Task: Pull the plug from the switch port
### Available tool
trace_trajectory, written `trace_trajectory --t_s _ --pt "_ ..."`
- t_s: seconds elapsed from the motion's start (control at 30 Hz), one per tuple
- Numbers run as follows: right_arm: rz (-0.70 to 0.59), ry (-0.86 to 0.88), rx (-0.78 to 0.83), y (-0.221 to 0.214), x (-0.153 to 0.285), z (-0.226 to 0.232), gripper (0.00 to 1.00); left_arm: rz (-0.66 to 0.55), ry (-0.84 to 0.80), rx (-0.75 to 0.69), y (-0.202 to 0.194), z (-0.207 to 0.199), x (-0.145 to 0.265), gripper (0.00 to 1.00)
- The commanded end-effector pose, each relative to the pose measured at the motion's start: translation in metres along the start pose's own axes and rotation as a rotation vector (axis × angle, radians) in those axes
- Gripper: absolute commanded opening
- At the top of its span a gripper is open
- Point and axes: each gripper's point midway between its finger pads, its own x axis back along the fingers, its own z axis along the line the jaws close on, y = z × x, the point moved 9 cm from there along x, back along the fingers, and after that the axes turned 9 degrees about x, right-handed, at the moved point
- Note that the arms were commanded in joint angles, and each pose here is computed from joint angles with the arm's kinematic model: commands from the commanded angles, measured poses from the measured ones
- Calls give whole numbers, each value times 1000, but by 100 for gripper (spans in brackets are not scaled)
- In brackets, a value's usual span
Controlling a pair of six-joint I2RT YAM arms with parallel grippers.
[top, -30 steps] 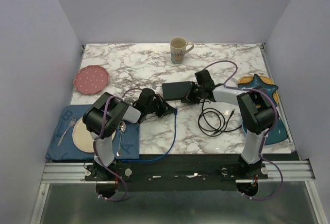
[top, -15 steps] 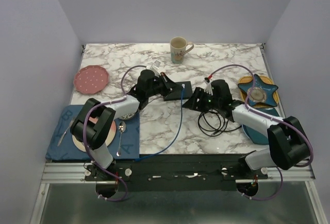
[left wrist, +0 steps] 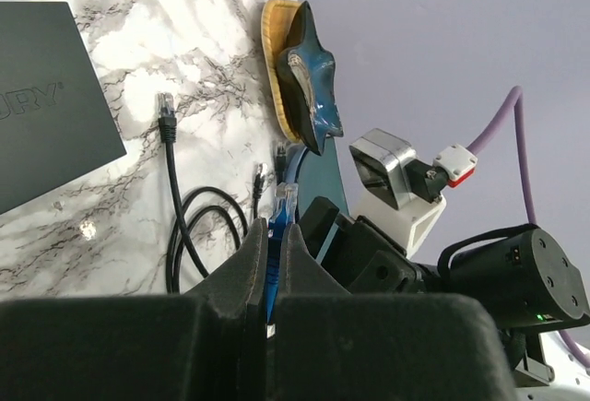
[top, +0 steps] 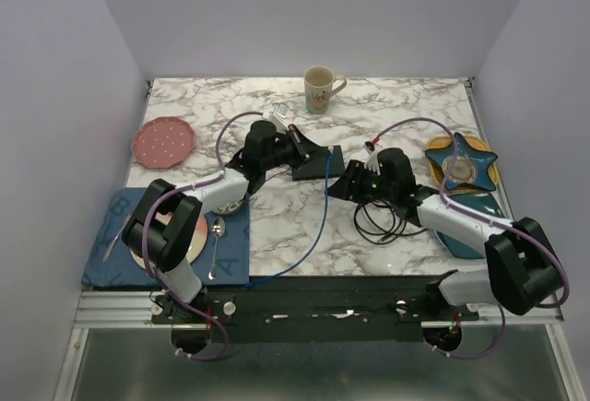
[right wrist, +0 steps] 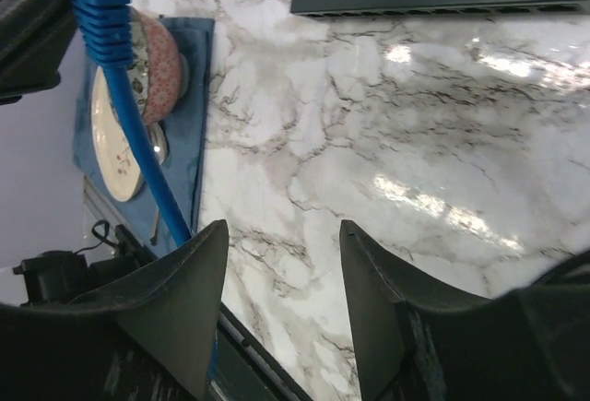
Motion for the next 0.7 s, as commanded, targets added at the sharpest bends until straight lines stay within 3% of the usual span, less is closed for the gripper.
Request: trace_trajectory --t_s 0.0,0.07,0.17,0.67 --pt "-88 -128 60 -13 24 -11 60 5 -22 -48 3 -15 7 0" --pt "-172 -40 134 -9 39 1 61 16 -31 -52 6 -16 7 0" --pt "-196 60 163 -9 48 12 62 28 -46 -50 7 -18 3 0" --pt "-130 170 159 -4 24 28 62 88 -93 -49 -5 -17 1 0"
